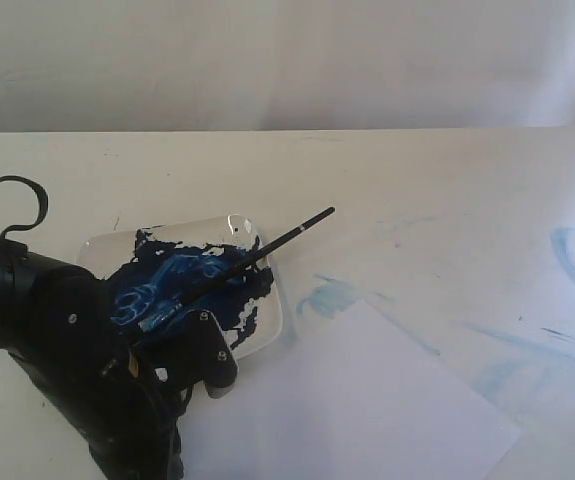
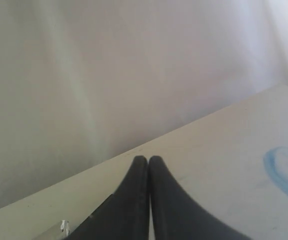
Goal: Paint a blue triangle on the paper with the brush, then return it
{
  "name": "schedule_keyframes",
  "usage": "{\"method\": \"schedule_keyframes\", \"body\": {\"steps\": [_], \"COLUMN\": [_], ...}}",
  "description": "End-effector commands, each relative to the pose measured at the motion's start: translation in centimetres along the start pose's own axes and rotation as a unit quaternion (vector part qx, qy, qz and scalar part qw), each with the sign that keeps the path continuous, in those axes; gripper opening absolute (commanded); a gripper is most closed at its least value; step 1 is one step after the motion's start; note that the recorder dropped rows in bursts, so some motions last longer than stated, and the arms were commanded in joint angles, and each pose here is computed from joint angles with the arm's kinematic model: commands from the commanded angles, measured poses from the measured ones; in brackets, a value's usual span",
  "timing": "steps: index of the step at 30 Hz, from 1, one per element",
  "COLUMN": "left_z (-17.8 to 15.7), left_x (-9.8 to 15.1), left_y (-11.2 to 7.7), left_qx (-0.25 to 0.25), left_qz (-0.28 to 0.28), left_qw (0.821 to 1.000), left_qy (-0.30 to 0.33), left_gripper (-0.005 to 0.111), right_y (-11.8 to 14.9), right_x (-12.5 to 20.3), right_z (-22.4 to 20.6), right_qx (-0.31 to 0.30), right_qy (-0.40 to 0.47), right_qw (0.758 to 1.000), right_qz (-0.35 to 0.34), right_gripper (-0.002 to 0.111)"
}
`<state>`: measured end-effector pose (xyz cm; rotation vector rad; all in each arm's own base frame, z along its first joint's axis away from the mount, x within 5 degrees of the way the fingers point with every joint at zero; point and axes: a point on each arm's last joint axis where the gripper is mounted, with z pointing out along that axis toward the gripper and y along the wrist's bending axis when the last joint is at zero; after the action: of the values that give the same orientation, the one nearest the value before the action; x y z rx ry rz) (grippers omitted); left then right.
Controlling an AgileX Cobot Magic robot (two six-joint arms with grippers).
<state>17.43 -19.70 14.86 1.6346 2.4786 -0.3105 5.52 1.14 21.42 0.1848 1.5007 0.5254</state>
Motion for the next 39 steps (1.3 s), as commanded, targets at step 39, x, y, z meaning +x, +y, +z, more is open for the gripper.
{"method": "schedule_keyframes", "body": {"steps": [39], "left_z": [0.8], "left_x": [0.1], "left_y": [-0.1], "left_qx": [0.013], "left_qz": [-0.008], "left_qw": [1.0], "left_qy": [0.016], "left_gripper": [0.0], "right_y": [7.4], "right_x": [-3.3], "right_z": [10.6], "right_qx": [-0.003], "right_qy": [0.282], "right_qw": [0.953], "right_qz": [0.112], "right_gripper": [0.0]}}
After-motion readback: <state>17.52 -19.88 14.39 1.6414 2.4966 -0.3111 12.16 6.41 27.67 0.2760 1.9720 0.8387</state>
